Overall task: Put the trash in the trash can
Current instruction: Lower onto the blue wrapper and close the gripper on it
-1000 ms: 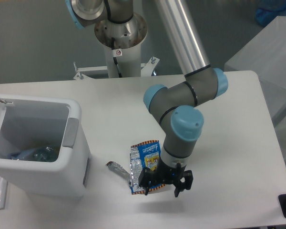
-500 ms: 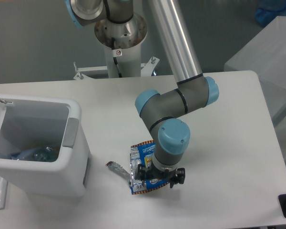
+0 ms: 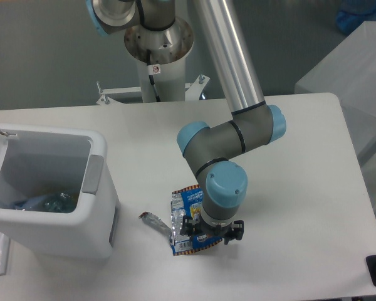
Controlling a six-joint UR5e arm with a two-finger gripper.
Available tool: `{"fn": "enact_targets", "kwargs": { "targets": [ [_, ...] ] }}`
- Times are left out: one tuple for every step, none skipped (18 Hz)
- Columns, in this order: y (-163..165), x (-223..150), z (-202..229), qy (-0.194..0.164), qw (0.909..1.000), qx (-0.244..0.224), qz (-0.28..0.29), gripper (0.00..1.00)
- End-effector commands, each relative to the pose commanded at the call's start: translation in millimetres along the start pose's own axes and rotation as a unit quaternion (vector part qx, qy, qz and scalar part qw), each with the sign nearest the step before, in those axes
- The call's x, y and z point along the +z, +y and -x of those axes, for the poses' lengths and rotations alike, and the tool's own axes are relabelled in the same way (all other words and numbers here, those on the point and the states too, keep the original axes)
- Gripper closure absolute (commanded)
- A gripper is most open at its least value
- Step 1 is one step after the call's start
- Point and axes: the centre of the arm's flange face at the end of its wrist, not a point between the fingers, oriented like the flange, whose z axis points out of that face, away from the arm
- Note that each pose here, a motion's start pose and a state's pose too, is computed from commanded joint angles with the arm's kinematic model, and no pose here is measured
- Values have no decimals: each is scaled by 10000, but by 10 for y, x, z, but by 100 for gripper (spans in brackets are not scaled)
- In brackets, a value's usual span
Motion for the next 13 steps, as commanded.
{"fn": "enact_targets", "kwargs": {
  "targets": [
    [5,17,-1,7,10000,-1,13,14],
    [24,42,-10,28,10000,3,36,28],
    [32,57,-25,40,10000,47,57,48],
    [40,63,-41,52,9999,106,77,69],
    [56,62,-50,71,9998,141,110,92],
    [57,48,-64,80,9998,163,124,100],
    [56,31,-53,75,9998,156,117,100],
    [51,25,-51,72,9998,157,110,100],
    [45,-1,-54,77,9998,158,90,100],
    [42,-32,-57,73,9998,160,66,100],
    [42,-52,-61,76,9998,161,55,100],
    [44,-117,-46,59,9999,150,11,100],
    [52,-151,-44,61,9999,151,0,100]
  ]
}}
